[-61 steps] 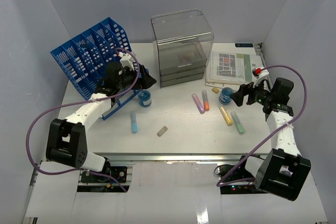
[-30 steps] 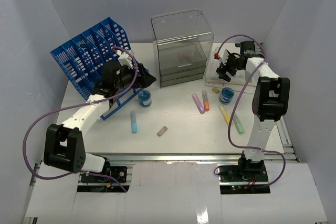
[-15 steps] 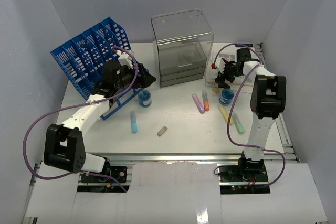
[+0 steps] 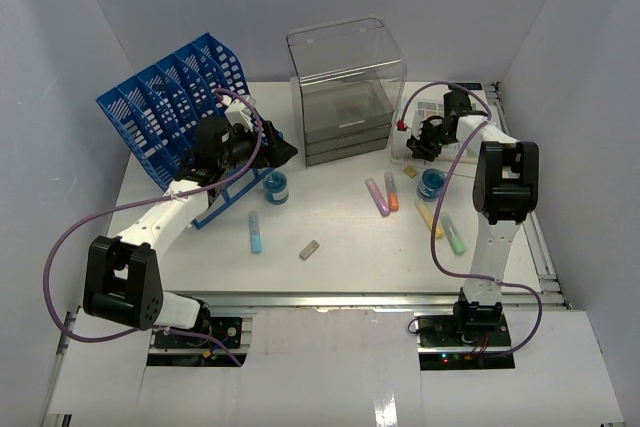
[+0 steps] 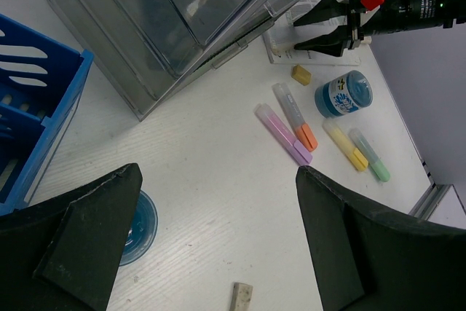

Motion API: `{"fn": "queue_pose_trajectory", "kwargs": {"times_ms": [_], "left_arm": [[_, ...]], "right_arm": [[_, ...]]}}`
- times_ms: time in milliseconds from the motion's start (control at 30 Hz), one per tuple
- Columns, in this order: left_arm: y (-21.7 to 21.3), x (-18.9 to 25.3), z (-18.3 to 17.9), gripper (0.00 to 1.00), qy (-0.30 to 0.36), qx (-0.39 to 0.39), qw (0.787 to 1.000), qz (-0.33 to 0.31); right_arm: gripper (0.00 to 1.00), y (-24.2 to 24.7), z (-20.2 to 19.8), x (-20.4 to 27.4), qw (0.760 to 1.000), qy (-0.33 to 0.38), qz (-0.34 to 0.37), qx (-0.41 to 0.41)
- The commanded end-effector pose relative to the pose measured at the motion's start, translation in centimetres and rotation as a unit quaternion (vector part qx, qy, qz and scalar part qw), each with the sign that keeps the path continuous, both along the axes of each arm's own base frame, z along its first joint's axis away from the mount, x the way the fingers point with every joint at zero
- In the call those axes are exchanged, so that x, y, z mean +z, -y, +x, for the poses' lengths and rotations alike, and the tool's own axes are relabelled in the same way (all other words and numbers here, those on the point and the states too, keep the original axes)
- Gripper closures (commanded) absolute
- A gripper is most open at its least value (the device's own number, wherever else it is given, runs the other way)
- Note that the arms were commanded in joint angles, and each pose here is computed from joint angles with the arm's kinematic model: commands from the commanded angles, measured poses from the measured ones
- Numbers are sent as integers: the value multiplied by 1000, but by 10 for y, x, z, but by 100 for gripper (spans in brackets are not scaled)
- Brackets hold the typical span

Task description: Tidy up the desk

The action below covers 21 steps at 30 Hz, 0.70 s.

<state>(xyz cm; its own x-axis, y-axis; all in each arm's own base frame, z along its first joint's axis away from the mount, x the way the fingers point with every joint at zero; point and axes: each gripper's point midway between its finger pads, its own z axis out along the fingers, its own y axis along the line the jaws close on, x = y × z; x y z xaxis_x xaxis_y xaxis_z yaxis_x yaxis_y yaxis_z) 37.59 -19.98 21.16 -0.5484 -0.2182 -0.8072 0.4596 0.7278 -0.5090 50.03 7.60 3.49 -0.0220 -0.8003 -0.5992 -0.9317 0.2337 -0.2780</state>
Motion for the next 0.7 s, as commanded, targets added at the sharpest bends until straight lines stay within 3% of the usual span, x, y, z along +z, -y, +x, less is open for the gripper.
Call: {"fn": "queue_pose_trajectory", "kwargs": {"times_ms": [0, 133, 300, 500, 667], "left_arm": [[5, 25, 0, 2, 30, -13, 999, -16], [16, 26, -7, 2, 25, -41, 998, -44], [35, 24, -19, 2, 14, -75, 994, -72], [75, 17, -43, 3, -28, -113, 985, -130], [103, 14, -51, 15, -92, -110, 969, -200]], "right_arm": [[58, -1, -14, -17, 999, -36, -4, 9], [77, -4, -23, -18, 999, -46, 5, 13], [91, -5, -27, -3, 998, -47, 33, -2], [92, 21, -32, 50, 993, -20, 104, -50], [92, 37, -41, 108, 982, 11, 174, -74]]}}
